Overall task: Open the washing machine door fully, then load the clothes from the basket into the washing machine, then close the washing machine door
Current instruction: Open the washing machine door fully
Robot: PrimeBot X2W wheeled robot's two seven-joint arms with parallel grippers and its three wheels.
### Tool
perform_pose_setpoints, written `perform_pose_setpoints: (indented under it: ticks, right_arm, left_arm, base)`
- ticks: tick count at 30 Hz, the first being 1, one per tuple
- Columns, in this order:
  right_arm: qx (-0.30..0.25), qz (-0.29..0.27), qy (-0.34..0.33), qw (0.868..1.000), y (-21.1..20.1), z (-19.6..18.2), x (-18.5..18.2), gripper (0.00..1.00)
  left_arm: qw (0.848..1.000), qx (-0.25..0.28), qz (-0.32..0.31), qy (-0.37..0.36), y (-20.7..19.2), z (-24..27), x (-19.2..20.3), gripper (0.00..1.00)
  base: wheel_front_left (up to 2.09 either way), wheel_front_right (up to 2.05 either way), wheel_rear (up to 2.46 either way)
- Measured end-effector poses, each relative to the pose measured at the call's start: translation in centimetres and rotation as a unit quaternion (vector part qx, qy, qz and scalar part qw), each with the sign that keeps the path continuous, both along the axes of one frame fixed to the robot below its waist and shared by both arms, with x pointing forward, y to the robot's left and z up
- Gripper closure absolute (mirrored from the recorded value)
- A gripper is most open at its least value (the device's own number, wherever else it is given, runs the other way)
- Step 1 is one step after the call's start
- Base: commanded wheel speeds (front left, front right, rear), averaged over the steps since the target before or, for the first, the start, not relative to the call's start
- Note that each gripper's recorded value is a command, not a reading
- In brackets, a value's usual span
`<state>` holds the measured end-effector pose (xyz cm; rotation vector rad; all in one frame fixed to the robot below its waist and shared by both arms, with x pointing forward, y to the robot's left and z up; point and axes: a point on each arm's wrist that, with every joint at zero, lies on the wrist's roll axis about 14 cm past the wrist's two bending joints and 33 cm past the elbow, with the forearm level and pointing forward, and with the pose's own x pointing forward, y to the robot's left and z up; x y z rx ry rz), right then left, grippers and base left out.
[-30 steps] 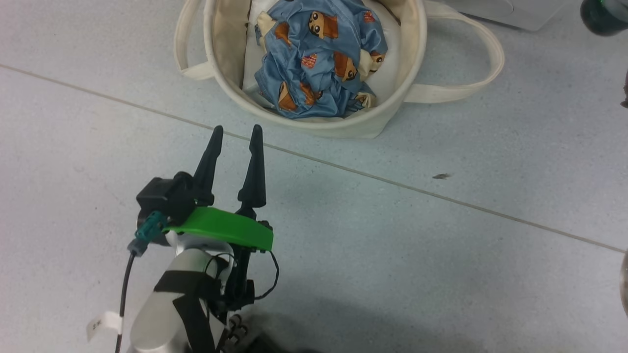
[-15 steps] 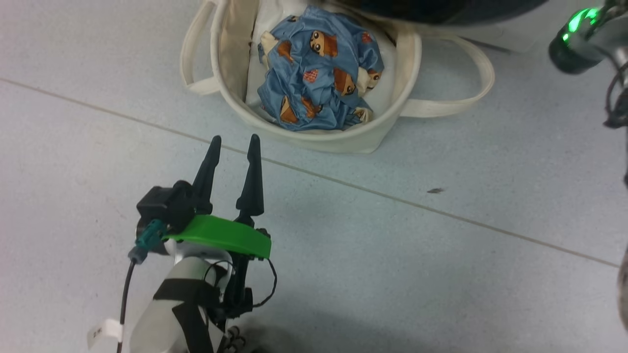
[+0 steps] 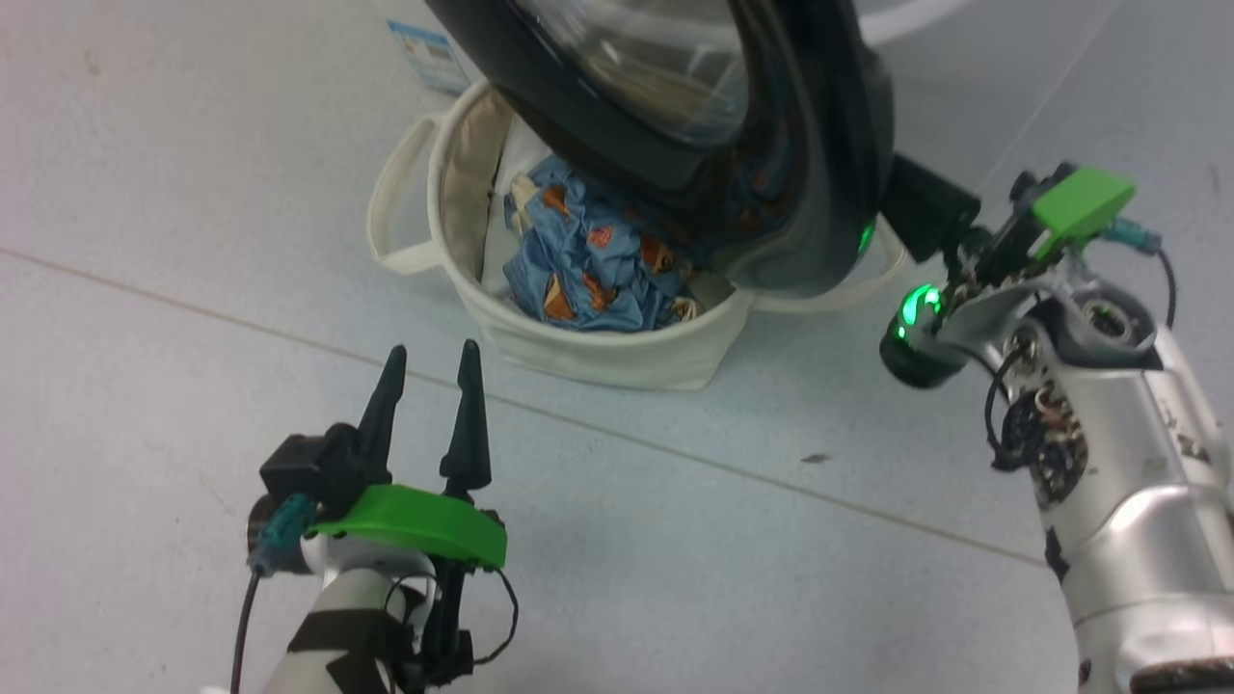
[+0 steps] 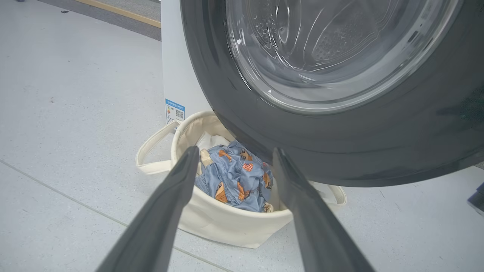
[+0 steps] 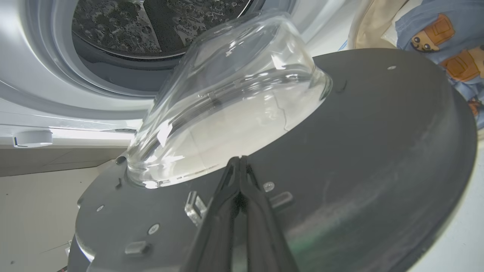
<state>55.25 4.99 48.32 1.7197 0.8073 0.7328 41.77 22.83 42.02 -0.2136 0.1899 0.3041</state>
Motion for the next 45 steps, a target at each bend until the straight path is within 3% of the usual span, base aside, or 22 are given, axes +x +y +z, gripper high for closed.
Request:
perform_pose_setpoints:
  ticks: [16,25,27,28,30,33,34,35,37,38,40,45]
  right_arm:
    - [-0.012,0.112,0.031,0.993,6.9,0.9,-11.2,1.00]
    - [-0.023,0.096,0.024,0.995,7.2,1.9,-11.8,1.00]
    - [-0.065,0.080,-0.003,0.995,6.8,1.6,-11.6,1.00]
    - [-0.116,0.067,-0.040,0.990,6.5,1.2,-11.4,1.00]
    - [-0.196,0.037,-0.125,0.972,5.8,1.5,-10.9,1.00]
    - [-0.242,-0.027,-0.221,0.944,4.4,3.9,-10.1,1.00]
    - [-0.269,-0.056,-0.266,0.924,3.7,4.5,-9.9,1.00]
    - [-0.306,-0.084,-0.319,0.893,2.8,4.7,-9.7,1.00]
    - [-0.381,-0.113,-0.418,0.817,0.7,4.5,-9.7,1.00]
    - [-0.406,-0.116,-0.440,0.793,-0.1,4.3,-9.6,1.00]
    - [-0.429,-0.129,-0.464,0.764,-1.4,4.7,-9.6,1.00]
    - [-0.466,-0.218,-0.528,0.676,-5.1,8.9,-10.4,1.00]
  left_arm:
    - [0.998,0.008,0.036,-0.043,2.2,3.7,-4.6,0.00]
    - [0.998,0.009,0.040,-0.058,2.6,4.6,-5.1,0.00]
    - [0.998,0.006,0.034,-0.061,2.3,4.7,-5.2,0.00]
    - [0.998,0.006,0.033,-0.061,2.2,4.7,-5.2,0.00]
    - [0.998,0.008,0.030,-0.061,2.0,4.7,-5.5,0.00]
    - [0.998,0.007,0.024,-0.059,1.7,4.5,-5.8,0.00]
    - [0.998,0.008,0.025,-0.058,1.8,4.5,-5.9,0.00]
    - [0.998,0.009,0.026,-0.059,1.8,4.5,-5.9,0.00]
    - [0.998,0.011,0.024,-0.064,1.9,4.8,-5.8,0.00]
    - [0.997,0.011,0.022,-0.068,1.8,5.0,-5.7,0.00]
    - [0.997,0.012,0.019,-0.073,1.7,5.3,-5.7,0.00]
    - [0.995,0.006,0.005,-0.095,1.0,6.4,-5.9,0.00]
  base:
    - [0.00,0.00,0.00]
    - [0.00,0.00,0.00]
    - [0.00,0.00,0.00]
    - [0.00,0.00,0.00]
    - [0.00,0.00,0.00]
    - [0.00,0.00,0.00]
    - [0.00,0.00,0.00]
    - [0.00,0.00,0.00]
    - [0.00,0.00,0.00]
    - [0.00,0.00,0.00]
    - [0.00,0.00,0.00]
    - [0.00,0.00,0.00]
